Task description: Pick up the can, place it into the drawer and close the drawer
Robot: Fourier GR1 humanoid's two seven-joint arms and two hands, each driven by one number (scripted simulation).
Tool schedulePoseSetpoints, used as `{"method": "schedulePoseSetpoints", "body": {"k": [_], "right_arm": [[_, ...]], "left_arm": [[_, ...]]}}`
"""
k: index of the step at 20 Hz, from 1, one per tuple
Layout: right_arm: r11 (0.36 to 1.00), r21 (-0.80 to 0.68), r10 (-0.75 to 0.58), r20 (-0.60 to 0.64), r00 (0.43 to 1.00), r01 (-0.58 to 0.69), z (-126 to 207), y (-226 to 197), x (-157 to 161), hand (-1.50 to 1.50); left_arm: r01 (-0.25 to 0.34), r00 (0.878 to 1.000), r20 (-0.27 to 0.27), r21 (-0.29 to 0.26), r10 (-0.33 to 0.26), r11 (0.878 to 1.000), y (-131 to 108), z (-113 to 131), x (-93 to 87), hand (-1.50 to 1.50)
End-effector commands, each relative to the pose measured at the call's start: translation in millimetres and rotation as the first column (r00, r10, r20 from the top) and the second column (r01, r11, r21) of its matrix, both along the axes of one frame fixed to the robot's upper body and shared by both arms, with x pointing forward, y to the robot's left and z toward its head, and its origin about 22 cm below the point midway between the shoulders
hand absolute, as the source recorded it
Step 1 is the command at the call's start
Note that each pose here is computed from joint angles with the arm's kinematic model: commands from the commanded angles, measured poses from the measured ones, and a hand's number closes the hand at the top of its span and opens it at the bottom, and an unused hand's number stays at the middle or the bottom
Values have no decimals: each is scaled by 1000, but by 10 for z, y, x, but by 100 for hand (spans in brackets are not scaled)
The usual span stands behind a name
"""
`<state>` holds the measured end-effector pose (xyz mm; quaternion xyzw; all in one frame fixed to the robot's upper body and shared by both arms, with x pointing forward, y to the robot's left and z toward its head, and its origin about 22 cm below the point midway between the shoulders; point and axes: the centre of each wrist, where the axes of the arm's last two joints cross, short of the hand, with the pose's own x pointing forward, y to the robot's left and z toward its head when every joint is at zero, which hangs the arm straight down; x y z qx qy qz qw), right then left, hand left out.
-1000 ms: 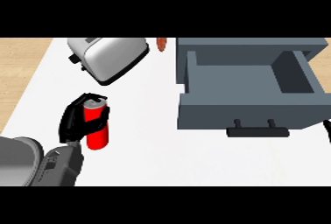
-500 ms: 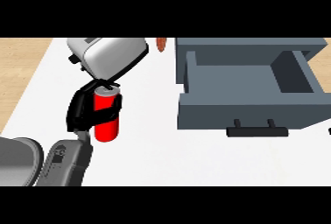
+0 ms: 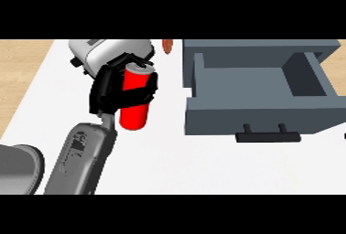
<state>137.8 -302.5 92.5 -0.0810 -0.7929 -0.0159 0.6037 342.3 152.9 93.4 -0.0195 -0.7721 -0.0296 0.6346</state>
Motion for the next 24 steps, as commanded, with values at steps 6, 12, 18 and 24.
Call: {"method": "schedulePoseSetpoints", "body": {"k": [6, 12, 18, 24], "right_arm": [[1000, -5, -23, 10, 1000, 23, 65, 2, 10, -150], [1000, -5, 7, -9, 1000, -7, 227, -31, 52, -150], [1000, -9, -2, -11, 1000, 2, 76, 12, 98, -150], [1000, -5, 18, -11, 1000, -18, 163, -40, 130, -150]], "left_arm": [[41, 998, 48, 48, -44, 998, -590, 697, 155, 150], [55, 997, 58, 69, -59, 996, -1014, 1117, 378, 150], [64, 996, 61, 78, -69, 995, -1259, 1386, 535, 150], [40, 998, 42, 128, -46, 991, -1539, 1356, 561, 150]]}}
